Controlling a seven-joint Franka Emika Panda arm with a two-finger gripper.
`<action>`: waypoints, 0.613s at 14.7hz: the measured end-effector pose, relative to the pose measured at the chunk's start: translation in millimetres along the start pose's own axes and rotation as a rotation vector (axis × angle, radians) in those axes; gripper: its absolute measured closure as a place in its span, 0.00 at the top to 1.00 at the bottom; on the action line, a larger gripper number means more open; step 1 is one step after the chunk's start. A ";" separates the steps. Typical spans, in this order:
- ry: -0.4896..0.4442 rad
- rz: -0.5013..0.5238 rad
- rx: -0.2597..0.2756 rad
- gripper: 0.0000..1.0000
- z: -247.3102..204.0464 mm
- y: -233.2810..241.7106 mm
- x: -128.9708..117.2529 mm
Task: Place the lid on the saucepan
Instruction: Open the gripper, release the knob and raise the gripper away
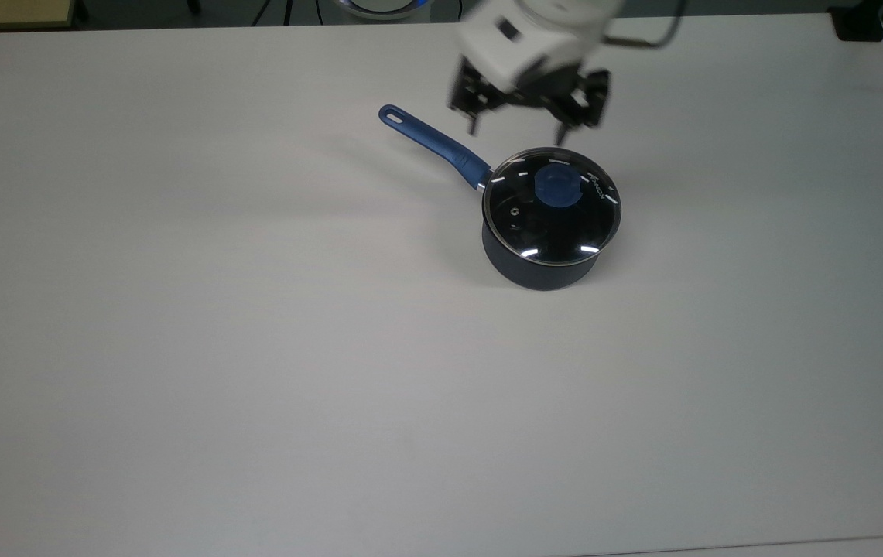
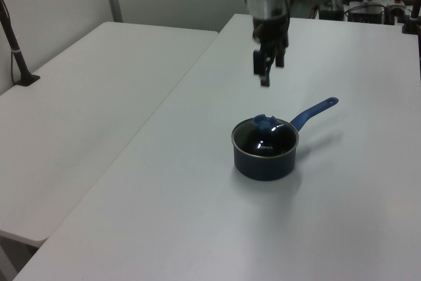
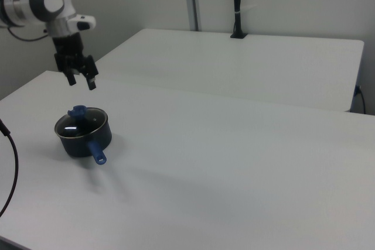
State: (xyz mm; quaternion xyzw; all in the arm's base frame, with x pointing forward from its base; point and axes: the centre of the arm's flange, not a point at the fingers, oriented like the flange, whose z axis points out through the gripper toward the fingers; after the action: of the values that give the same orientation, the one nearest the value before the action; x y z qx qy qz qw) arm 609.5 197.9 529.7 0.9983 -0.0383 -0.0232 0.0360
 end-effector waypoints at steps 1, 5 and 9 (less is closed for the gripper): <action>-0.007 0.004 0.008 1.00 -9.2 17.3 -0.8; -0.019 0.032 0.037 1.00 -27.5 94.6 4.0; -0.021 0.024 0.041 1.00 -29.7 162.2 3.2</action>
State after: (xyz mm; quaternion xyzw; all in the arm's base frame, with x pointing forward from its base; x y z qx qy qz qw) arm 602.0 38.4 571.2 0.9981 -0.0510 -0.0324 0.0153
